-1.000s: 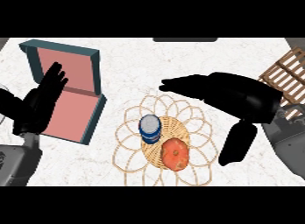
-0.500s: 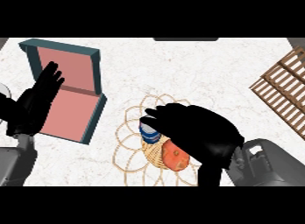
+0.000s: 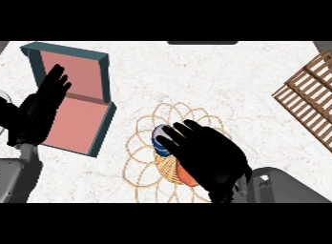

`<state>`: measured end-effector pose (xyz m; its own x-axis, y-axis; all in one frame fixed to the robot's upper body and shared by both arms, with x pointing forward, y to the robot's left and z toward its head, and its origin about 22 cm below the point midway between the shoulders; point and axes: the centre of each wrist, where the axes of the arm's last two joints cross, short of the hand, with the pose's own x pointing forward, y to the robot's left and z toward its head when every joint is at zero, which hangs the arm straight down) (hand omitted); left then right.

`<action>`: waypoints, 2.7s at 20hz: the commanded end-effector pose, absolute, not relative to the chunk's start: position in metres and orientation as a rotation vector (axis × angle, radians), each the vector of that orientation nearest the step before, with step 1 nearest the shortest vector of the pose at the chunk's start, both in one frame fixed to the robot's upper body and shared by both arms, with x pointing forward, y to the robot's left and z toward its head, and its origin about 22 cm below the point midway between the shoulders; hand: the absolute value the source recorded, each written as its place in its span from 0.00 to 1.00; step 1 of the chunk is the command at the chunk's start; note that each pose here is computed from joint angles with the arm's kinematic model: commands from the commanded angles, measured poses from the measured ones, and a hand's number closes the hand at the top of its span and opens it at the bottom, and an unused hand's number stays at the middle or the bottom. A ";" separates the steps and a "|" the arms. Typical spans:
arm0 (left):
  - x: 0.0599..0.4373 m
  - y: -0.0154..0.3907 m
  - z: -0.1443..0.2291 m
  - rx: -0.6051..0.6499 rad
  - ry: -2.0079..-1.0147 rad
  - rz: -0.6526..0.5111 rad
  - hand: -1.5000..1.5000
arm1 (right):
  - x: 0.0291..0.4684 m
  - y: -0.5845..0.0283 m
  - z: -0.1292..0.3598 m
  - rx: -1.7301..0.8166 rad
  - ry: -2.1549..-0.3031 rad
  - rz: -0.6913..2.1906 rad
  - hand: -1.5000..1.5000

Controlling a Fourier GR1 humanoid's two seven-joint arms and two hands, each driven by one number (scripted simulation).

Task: Pick the squash from the placemat and place it in the tiered shelf

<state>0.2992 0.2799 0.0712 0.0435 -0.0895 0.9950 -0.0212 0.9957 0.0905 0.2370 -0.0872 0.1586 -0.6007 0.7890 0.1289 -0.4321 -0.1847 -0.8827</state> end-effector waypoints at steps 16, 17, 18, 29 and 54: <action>0.298 0.280 0.071 0.102 -1.534 -0.037 0.50 | 0.232 -0.092 0.098 -0.490 -1.202 1.893 0.00; 0.289 0.280 0.078 0.088 -1.531 -0.048 0.50 | 0.215 -0.076 0.094 -0.488 -1.206 1.882 0.00; 0.298 0.270 0.066 0.078 -1.530 -0.058 0.50 | 0.221 -0.099 0.093 -0.489 -1.200 1.881 0.00; 0.293 0.283 0.059 0.097 -1.528 -0.057 0.50 | 0.240 -0.073 0.060 -0.449 -1.158 1.864 0.00; 0.289 0.299 0.063 0.153 -1.498 -0.006 0.50 | 0.130 -0.130 0.026 -0.471 -1.272 1.596 1.00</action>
